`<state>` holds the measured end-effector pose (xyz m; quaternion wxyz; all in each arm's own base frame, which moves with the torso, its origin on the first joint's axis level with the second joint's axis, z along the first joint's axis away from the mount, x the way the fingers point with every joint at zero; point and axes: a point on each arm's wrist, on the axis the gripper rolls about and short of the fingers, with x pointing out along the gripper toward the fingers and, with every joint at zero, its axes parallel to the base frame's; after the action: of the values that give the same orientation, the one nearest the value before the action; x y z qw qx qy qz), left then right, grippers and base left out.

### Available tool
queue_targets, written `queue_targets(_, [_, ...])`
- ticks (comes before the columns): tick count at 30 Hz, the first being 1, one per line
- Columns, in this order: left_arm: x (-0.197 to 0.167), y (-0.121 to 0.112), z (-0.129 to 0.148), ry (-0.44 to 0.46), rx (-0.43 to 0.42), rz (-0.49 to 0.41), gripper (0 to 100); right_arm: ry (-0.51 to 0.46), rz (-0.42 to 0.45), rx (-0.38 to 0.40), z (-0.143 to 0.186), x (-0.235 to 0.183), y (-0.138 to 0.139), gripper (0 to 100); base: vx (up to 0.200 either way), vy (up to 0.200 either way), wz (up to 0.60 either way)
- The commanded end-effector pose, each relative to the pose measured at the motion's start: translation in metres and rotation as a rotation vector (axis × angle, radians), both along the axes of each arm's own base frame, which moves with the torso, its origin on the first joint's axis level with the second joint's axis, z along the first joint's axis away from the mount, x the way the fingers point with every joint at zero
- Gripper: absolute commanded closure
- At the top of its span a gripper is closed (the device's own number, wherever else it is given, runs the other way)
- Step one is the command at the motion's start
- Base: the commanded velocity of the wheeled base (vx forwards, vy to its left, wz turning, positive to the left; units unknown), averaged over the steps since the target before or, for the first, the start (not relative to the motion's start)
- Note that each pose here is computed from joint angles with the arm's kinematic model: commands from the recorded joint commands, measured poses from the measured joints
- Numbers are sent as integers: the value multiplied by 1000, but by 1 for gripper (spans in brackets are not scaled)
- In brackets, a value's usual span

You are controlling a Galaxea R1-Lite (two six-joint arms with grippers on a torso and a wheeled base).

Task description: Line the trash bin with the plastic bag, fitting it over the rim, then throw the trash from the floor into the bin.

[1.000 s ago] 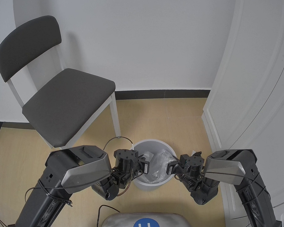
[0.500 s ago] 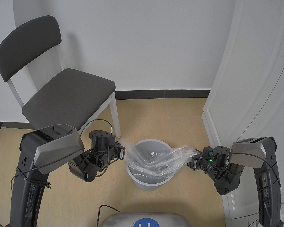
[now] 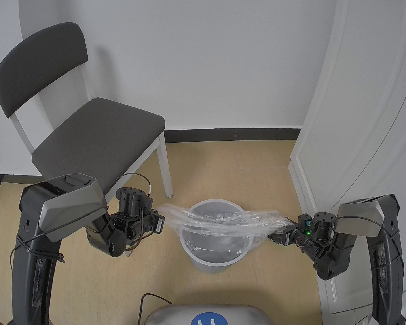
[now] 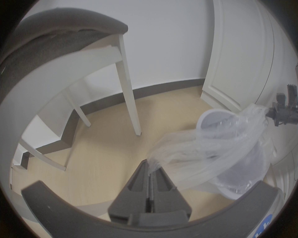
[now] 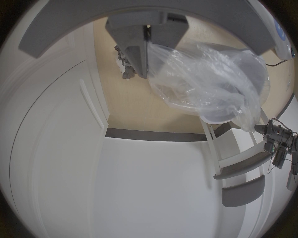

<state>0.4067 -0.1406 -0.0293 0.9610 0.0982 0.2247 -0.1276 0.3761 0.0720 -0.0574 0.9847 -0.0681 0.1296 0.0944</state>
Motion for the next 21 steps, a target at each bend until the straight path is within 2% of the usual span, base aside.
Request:
queue_targets(1, [0, 6, -2, 31, 8, 9, 100, -3, -9, 0, -4, 0, -3, 100, 0, 0, 0])
queue_targets(7, [4, 15, -3, 48, 10, 27, 100, -11, -11, 2, -4, 4, -10, 100, 0, 0, 0])
queue_targets(16, [4, 15, -4, 51, -4, 14, 100, -7, -10, 4, -4, 5, -12, 100, 0, 0, 0])
queue_targets(21, [-1, 12, 5, 36, -14, 2, 100, -28, 17, 8, 12, -2, -2, 100, 0, 0, 0])
